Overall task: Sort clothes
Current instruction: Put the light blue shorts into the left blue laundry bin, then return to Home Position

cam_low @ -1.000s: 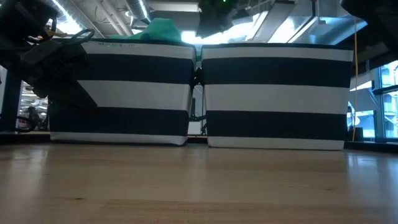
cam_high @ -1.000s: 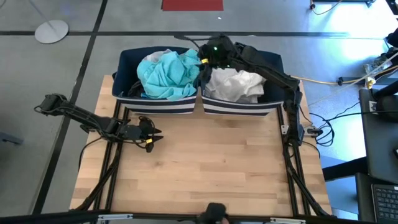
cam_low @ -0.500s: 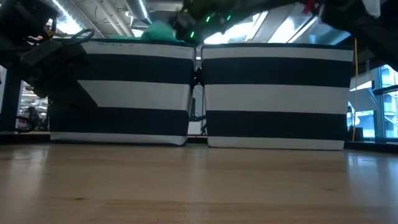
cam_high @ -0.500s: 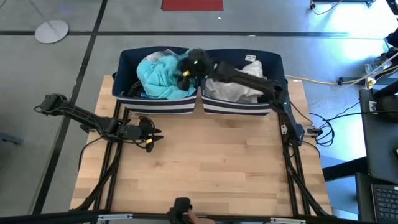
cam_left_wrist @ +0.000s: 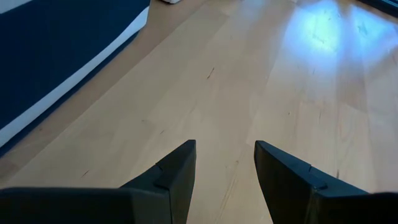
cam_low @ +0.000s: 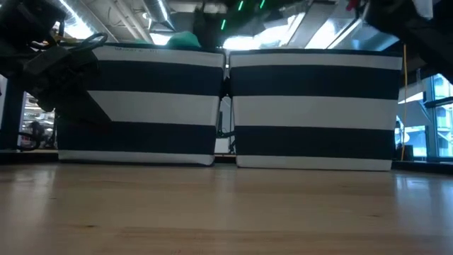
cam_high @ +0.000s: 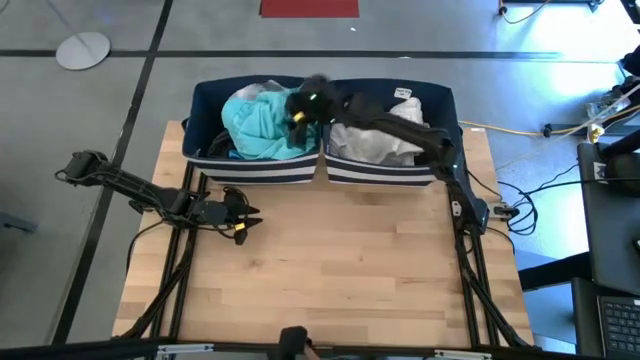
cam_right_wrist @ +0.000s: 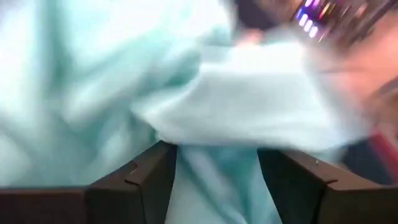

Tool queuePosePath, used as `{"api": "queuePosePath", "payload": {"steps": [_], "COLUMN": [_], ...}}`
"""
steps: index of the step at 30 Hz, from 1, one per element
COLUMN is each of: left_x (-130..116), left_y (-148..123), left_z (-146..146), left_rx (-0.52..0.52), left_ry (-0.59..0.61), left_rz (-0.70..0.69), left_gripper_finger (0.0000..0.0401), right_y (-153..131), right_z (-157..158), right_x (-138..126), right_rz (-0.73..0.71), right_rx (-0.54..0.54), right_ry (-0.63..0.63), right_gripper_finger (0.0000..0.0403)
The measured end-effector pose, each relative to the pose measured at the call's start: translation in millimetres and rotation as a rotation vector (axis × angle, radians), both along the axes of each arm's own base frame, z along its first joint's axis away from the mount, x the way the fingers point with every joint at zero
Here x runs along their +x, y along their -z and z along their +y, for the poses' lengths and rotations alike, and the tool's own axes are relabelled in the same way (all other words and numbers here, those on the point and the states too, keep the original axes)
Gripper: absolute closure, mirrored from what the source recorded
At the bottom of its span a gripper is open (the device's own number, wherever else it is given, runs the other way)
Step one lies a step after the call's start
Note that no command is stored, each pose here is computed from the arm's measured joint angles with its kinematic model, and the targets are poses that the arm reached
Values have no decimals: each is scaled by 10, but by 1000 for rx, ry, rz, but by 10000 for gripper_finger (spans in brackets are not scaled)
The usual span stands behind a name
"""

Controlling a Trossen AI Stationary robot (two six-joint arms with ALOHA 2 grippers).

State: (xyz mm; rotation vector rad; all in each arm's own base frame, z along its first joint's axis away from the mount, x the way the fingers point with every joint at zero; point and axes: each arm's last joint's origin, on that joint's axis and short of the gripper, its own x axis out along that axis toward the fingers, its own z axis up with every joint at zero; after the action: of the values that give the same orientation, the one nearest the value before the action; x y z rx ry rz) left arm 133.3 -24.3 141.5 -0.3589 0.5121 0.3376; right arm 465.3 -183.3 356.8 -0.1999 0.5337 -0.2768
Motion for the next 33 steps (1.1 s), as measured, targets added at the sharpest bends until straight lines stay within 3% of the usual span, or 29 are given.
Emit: {"api": "queuePosePath", "payload": {"steps": [3,8,13,19,25,33], "left_x": [0,9,41,46,-13,-120], "left_y": [1,-16,-104,-236,-256,-86], "left_z": [0,-2,-12,-58,-90,-54], "left_rx": [1,22,80,179,243,255], "left_ry": [1,17,67,180,243,248], "left_rz": [1,-12,-89,-191,-280,-344], "left_gripper_finger": [246,246,246,246,264,318], "right_y": [-420,-690,-1078,-1048,-811,-220], "right_z": [164,510,990,1569,2106,2342], "right_x": [-194,-466,-903,-1168,-1344,-2102], "right_rz": [-75,-10,11,208,287,48], "right_rx": [-25,-2,70,204,213,287], "right_ry": [-12,-29,-76,-147,-176,-168], "right_gripper_finger": [175,175,175,175,175,175]}}
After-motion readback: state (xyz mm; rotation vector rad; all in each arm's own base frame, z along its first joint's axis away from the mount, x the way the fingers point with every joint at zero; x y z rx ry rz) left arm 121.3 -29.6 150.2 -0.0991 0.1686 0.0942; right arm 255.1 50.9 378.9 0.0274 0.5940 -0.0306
